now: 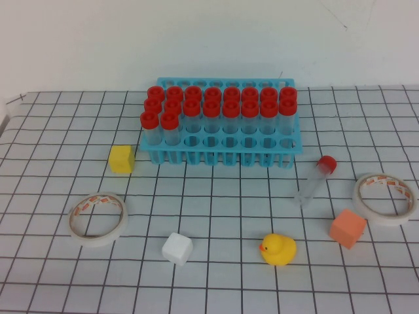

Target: Place the test tubes

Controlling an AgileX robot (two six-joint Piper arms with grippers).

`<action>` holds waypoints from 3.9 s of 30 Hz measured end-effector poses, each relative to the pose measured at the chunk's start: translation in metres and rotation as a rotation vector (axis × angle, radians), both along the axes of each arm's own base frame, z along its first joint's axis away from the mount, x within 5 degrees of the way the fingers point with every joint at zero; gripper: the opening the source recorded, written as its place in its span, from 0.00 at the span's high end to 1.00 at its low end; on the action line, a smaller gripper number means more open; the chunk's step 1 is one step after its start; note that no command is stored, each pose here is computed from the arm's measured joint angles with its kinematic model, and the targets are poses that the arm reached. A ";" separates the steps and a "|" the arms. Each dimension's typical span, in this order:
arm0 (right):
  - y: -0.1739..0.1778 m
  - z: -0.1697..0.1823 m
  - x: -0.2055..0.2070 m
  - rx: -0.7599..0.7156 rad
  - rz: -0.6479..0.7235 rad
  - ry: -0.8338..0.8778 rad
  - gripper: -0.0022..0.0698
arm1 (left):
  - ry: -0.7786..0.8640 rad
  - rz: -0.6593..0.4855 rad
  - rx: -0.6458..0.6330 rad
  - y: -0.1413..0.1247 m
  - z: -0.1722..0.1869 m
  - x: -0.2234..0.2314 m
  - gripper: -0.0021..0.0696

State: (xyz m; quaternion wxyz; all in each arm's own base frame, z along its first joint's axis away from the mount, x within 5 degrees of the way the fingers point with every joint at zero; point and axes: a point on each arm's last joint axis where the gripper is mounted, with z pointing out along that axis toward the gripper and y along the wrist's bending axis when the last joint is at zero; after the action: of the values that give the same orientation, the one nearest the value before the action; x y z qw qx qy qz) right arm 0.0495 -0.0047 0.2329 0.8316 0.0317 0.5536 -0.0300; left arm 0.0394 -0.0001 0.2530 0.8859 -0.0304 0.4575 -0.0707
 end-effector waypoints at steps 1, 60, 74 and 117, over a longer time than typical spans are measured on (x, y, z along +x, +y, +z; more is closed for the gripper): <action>-0.001 0.001 0.000 0.037 0.008 -0.014 0.97 | -0.010 -0.027 -0.034 0.000 0.001 -0.001 0.97; 0.120 0.050 0.263 -0.144 0.740 1.485 0.79 | 1.234 -0.381 0.108 -0.034 0.012 0.069 0.97; 0.167 -0.001 0.338 -0.097 0.466 1.711 0.20 | 1.216 -0.380 0.106 -0.034 0.013 0.073 0.97; 0.162 -0.032 0.347 -0.127 0.348 1.798 0.65 | 1.217 -0.413 0.065 -0.036 0.014 0.073 0.97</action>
State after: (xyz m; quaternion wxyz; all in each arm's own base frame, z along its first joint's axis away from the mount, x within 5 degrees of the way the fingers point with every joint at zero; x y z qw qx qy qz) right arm 0.3963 0.1575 0.2007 0.0806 -0.1331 0.9864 0.0520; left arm 0.1122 -0.0365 0.2665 0.4367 0.0504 0.8766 -0.1959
